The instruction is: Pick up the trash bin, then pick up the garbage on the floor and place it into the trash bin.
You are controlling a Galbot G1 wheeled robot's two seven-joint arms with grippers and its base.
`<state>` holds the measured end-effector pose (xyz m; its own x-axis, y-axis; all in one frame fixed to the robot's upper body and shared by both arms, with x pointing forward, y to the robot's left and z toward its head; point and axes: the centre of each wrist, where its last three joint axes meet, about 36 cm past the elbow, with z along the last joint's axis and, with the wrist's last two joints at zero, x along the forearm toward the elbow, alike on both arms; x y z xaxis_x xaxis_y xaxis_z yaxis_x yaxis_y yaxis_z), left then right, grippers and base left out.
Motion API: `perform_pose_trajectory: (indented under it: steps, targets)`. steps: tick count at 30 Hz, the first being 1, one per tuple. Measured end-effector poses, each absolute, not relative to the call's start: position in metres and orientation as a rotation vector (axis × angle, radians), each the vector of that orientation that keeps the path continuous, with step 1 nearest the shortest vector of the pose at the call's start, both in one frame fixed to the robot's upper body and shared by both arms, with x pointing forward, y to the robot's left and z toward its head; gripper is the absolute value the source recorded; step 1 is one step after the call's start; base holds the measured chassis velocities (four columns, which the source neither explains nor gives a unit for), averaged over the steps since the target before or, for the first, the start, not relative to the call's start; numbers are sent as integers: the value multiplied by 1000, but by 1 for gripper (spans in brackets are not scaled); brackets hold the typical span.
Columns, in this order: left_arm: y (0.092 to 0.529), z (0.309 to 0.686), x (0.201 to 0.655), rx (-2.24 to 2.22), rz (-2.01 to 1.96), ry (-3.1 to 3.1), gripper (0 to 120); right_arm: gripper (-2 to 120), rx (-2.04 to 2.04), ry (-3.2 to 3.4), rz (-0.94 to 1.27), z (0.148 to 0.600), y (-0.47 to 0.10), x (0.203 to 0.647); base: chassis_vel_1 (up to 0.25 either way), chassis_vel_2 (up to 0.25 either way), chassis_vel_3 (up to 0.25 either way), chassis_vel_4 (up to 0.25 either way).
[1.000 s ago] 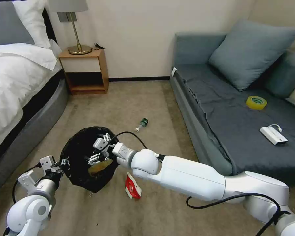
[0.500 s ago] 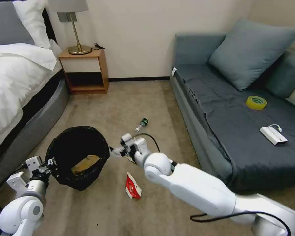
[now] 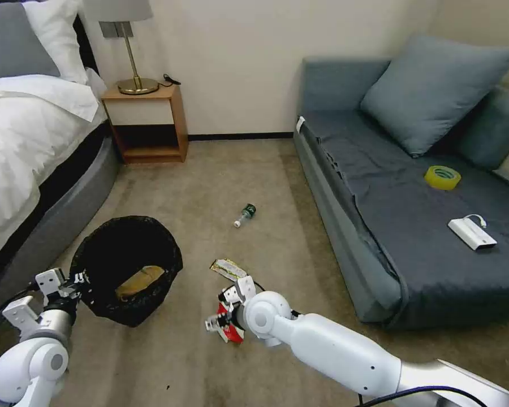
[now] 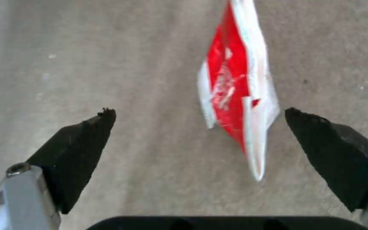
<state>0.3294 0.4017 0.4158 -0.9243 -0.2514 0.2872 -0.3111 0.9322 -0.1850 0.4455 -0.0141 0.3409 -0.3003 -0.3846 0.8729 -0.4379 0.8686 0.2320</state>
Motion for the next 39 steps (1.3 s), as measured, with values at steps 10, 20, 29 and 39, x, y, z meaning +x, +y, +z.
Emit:
perform_pose_trajectory:
  steps: [10,20,29,39]
  targets:
    - [402,412,328,398,329,-2828,4,100,594,-1943,153,298,-12,453,0,0,0,0]
    - [405,409,327,389,325,-2830,4,98,585,-1991,226,279,-5,459,0,0,0,0]
    - [406,405,327,387,329,-2826,4,71,598,-2005,266,271,-6,454,0,0,0,0]
    - [408,402,327,388,332,-2821,4,36,617,-2010,284,264,-11,451,0,0,0,0]
